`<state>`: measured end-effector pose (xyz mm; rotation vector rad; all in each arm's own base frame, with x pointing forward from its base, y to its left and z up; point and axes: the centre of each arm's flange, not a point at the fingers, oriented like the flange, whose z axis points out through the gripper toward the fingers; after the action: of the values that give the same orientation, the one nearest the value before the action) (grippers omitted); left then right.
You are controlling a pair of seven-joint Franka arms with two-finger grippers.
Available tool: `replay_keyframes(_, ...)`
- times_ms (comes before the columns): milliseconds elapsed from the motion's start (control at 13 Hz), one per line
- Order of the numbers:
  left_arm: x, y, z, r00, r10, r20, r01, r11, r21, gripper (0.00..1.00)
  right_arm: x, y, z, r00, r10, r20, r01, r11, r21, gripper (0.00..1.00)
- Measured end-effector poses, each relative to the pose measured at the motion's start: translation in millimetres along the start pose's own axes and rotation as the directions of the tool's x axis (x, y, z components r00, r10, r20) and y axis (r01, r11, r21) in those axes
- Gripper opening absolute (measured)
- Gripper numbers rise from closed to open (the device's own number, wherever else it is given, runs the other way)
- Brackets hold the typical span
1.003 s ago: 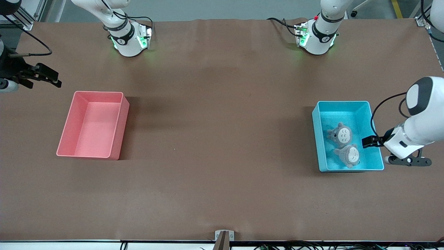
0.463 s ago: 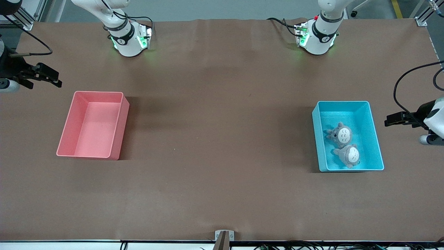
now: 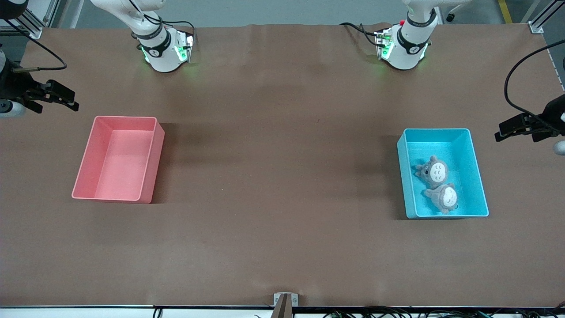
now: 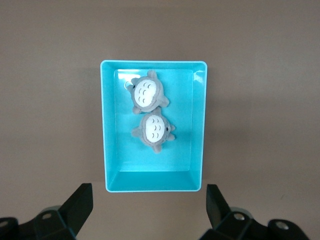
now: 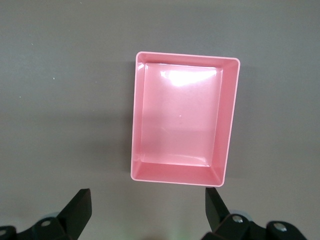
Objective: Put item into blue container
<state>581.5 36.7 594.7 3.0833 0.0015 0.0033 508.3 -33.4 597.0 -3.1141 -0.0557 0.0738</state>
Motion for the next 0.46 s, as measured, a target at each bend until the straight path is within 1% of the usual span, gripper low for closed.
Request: replay_keyframes(463,-14.3,-2.7,-36.2,0.998,-0.009,-0.066,0.009,1.0,-0.001,1.0,0.0,0.1,0.1,1.0,-0.001,0.0,0.001,1.0,0.0,1.0)
